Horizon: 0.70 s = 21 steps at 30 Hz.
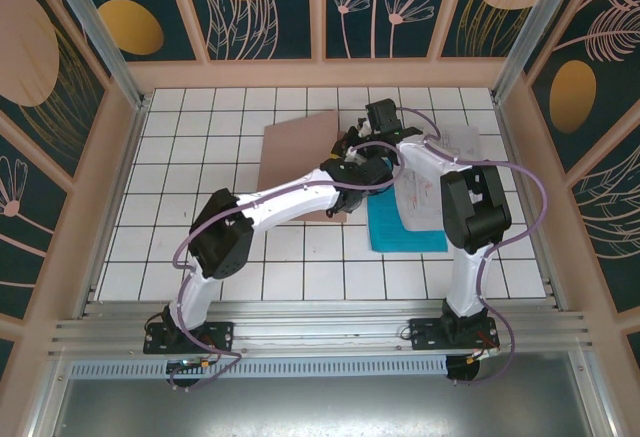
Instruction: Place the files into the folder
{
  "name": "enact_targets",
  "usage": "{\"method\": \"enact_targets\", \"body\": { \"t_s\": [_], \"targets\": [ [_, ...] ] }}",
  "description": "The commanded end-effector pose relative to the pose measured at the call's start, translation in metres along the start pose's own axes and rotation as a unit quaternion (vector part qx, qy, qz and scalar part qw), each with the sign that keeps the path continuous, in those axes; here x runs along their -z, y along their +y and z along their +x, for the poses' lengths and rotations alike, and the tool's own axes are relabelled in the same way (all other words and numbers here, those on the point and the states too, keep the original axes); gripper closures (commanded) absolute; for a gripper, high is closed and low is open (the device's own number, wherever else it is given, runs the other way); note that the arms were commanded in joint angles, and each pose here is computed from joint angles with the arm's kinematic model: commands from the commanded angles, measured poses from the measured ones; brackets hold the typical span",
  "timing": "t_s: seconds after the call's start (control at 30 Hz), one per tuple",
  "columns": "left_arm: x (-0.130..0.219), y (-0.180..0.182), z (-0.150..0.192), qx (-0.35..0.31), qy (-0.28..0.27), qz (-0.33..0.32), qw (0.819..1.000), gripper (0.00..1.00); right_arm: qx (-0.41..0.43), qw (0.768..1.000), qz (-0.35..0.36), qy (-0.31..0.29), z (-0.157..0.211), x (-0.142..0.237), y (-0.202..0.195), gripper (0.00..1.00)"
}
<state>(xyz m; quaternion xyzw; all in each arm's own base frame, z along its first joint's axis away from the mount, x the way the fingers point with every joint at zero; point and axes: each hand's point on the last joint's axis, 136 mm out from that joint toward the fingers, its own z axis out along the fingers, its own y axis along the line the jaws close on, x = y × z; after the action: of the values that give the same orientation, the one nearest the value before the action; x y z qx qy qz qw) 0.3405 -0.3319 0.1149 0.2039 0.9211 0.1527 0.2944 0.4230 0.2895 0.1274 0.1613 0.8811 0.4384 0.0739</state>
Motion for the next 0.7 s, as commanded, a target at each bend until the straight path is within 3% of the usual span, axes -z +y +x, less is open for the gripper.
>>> {"method": "enact_targets", "body": {
  "t_s": [0.0,0.1,0.17,0.27,0.37,0.47,0.53,0.67],
  "targets": [
    [0.004,0.026,-0.007,-0.021,-0.017,-0.070,0.997,0.45,0.000,1.000,-0.005,0.011,0.001,0.000,0.008,1.00],
    [0.001,0.026,-0.005,-0.029,-0.017,-0.076,0.997,0.51,-0.002,1.000,-0.007,0.013,0.002,-0.001,0.008,1.00],
    [-0.002,0.026,-0.004,-0.033,-0.015,-0.080,0.996,0.66,-0.002,1.000,-0.008,0.014,0.002,0.000,0.009,1.00],
    [0.001,0.029,-0.005,-0.027,-0.019,-0.084,0.996,0.99,0.000,1.000,-0.010,0.014,0.002,0.001,0.011,1.00],
    [0.009,0.035,-0.009,-0.016,-0.029,-0.084,0.996,1.00,0.007,1.000,-0.022,0.010,0.000,0.004,0.016,0.98],
    [0.020,0.044,-0.013,0.004,-0.039,-0.081,0.996,1.00,0.026,0.999,-0.031,-0.017,-0.008,0.018,0.023,0.57],
    [0.028,0.049,-0.013,0.018,-0.044,-0.075,0.996,1.00,0.040,0.997,-0.028,-0.055,-0.019,0.035,0.025,0.44],
    [0.041,0.059,-0.013,0.042,-0.054,-0.065,0.996,1.00,0.036,0.992,-0.017,-0.123,-0.031,0.066,0.010,0.40]
  ]
}}
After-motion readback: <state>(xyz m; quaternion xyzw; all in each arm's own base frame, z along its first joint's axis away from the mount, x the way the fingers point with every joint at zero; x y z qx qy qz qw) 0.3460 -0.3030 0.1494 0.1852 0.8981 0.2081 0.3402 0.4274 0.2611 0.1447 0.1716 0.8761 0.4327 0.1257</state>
